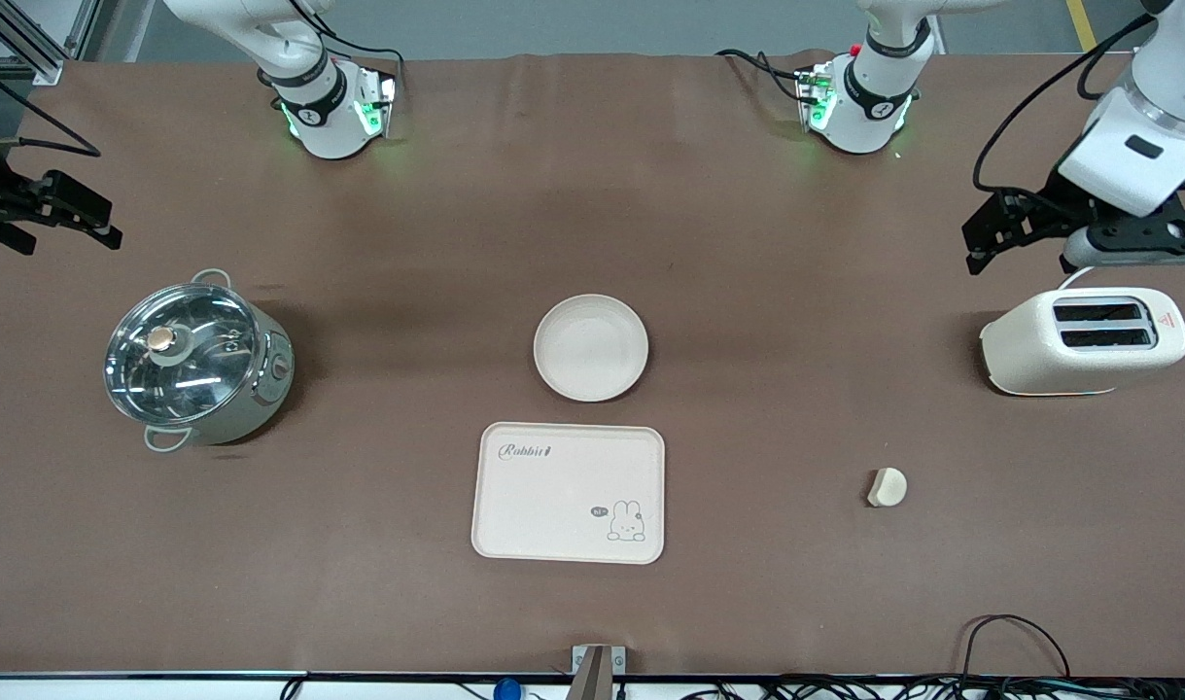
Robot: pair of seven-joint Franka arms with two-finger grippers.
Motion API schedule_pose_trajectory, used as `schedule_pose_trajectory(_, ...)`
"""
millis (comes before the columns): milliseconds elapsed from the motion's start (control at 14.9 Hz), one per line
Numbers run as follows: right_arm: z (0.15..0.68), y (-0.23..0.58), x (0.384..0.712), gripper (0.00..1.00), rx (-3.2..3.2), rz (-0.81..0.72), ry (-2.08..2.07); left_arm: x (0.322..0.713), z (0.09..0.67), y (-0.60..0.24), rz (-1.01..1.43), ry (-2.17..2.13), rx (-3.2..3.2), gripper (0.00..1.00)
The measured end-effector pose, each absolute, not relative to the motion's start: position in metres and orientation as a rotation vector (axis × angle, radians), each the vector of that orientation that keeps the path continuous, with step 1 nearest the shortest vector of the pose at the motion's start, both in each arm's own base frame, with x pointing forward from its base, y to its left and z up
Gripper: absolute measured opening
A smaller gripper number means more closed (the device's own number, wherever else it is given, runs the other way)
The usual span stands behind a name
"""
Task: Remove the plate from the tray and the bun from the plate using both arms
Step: 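Open the left gripper to release the bun and raise it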
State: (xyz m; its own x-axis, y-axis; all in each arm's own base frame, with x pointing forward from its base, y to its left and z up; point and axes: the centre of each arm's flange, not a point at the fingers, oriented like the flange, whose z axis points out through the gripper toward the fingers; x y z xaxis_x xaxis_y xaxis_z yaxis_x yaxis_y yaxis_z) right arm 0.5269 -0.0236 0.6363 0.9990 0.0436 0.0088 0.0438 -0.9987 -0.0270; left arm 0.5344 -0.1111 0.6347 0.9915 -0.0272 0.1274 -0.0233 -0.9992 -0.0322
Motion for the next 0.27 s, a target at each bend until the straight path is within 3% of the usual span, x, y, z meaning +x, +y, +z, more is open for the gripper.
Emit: schedule_pose_trajectory(268,0.6383,-0.0259,0.5268,1.00,-3.114,-0.019,-0.062,0.5298,0.6243,-0.1147,-0.200,0.060,-3.105,1.00)
